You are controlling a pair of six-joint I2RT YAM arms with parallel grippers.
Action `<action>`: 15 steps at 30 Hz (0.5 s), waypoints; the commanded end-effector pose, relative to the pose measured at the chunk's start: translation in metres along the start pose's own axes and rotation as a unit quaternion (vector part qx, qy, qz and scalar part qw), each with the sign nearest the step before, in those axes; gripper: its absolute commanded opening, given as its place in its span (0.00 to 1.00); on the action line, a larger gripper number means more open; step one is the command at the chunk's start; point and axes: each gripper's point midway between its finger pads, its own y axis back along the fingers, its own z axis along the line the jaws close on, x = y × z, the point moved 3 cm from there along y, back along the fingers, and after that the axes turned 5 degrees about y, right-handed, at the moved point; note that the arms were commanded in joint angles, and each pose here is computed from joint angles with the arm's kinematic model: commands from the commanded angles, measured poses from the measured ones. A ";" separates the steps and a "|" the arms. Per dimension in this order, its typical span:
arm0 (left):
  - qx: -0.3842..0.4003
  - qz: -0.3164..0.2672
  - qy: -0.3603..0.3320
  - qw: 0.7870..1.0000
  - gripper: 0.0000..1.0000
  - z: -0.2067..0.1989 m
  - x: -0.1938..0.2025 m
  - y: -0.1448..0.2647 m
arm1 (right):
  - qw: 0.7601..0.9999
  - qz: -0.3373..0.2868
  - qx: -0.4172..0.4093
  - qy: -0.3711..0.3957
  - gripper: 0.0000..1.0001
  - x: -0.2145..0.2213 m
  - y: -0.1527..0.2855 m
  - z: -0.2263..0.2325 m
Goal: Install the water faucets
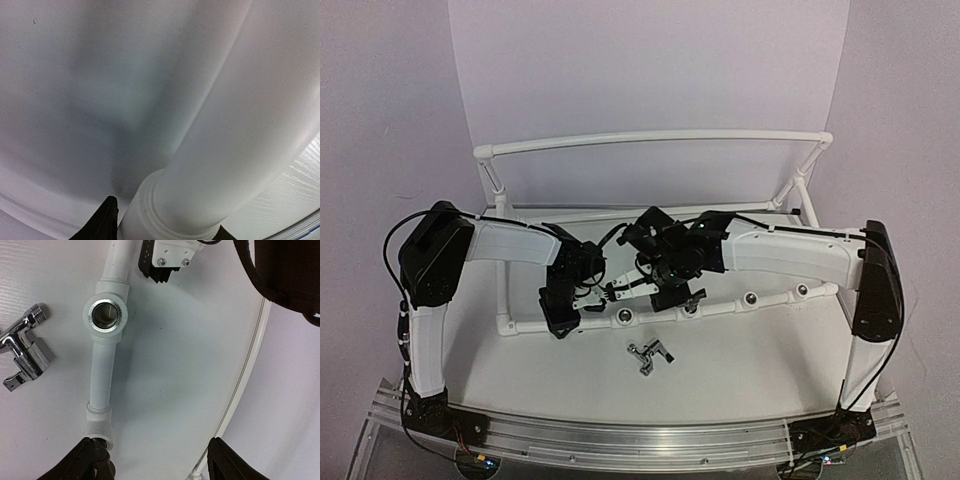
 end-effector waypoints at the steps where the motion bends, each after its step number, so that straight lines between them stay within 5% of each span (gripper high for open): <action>1: 0.082 -0.055 0.121 0.988 0.16 -0.012 -0.032 -0.011 | 0.998 0.023 0.024 -0.049 0.73 0.006 -0.001 -0.017; 15: 0.081 -0.054 0.122 0.988 0.16 -0.012 -0.030 -0.012 | 0.995 0.066 0.044 -0.062 0.61 0.042 -0.006 -0.037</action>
